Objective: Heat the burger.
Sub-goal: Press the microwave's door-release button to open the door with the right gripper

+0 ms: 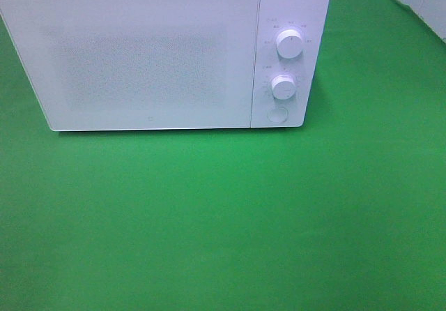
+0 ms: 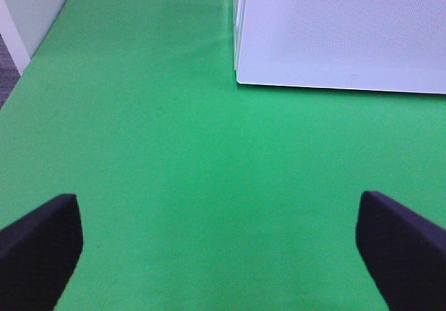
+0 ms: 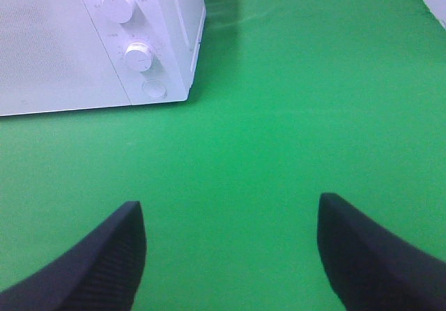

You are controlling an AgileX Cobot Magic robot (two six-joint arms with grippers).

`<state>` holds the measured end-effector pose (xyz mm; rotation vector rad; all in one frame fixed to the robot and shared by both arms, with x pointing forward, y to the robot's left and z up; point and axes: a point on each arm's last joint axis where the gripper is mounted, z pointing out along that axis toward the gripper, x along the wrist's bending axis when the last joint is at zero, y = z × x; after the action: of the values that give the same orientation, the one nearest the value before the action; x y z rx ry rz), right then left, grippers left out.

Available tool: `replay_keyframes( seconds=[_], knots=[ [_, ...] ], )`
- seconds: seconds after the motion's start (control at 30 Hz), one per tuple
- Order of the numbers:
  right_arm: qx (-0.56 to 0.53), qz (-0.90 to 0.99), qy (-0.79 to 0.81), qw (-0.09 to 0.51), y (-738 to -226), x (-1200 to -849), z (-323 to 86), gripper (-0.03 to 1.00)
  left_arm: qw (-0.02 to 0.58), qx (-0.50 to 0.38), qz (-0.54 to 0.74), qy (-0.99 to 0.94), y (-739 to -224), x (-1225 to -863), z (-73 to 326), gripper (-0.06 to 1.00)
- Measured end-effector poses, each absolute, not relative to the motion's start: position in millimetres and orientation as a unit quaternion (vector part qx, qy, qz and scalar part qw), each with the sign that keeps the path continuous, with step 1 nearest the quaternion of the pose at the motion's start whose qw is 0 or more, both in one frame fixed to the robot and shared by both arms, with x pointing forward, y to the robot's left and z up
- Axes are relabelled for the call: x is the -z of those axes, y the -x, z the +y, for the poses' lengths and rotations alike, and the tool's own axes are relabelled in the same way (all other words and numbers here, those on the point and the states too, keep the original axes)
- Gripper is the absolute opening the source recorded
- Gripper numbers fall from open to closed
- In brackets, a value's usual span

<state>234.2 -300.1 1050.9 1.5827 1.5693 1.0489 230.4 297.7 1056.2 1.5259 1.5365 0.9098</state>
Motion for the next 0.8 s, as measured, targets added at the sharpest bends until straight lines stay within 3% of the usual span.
replay_keyframes(
  seconds=[0.8],
  knots=[
    [-0.401,0.601,-0.606,0.332,-235.8,-1052.4,-299.9,0.68,0.386,-0.357,0.603,-0.599,-230.4,-1056.2,297.7,0.99]
  ],
)
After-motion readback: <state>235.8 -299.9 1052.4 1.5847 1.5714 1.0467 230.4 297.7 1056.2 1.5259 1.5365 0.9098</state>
